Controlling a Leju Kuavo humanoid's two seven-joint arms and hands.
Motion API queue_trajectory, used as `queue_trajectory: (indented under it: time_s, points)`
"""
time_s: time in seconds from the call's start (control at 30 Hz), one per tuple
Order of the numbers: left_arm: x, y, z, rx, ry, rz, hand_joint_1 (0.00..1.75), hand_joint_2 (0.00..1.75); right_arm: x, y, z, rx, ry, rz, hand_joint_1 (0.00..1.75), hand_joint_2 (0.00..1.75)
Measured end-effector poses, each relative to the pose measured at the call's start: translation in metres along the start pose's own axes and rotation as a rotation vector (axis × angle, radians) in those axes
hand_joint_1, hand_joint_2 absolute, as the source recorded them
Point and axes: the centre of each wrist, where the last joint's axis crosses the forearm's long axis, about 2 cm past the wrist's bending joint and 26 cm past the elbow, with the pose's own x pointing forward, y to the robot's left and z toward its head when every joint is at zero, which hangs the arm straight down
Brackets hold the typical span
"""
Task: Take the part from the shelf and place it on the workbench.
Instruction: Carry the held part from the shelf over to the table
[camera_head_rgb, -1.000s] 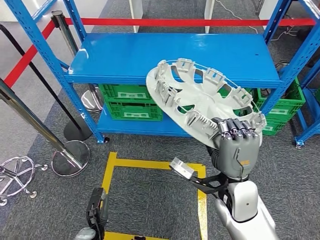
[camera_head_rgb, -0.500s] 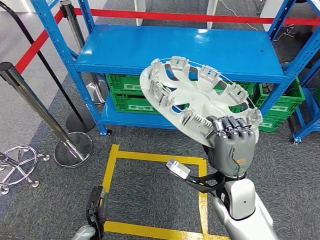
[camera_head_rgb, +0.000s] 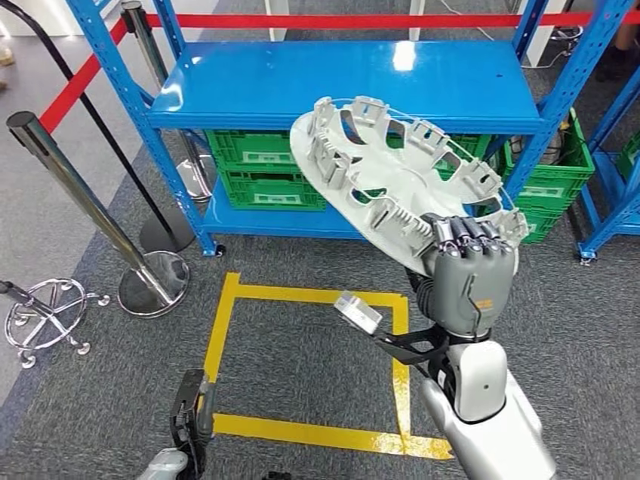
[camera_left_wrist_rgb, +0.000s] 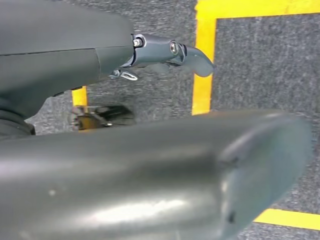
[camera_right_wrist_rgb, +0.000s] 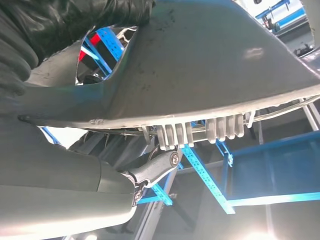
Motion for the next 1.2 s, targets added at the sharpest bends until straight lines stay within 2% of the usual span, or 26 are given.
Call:
queue_trajectory:
  time_s: [0.2, 0.87, 1.2]
  points:
    - [0.012, 0.004, -0.002, 0.000, -0.022, -0.010, 0.00, 0.00, -0.002, 0.000, -0.008, -0.019, 0.001, 0.006, 1.75, 1.75]
    - [0.004, 0.003, -0.001, -0.016, -0.005, -0.010, 0.00, 0.00, -0.001, 0.003, -0.010, -0.012, -0.012, 0.006, 1.75, 1.75]
    - [0.010, 0.003, -0.002, -0.017, -0.017, -0.011, 0.00, 0.00, -0.001, 0.003, -0.013, -0.017, -0.015, 0.007, 1.75, 1.75]
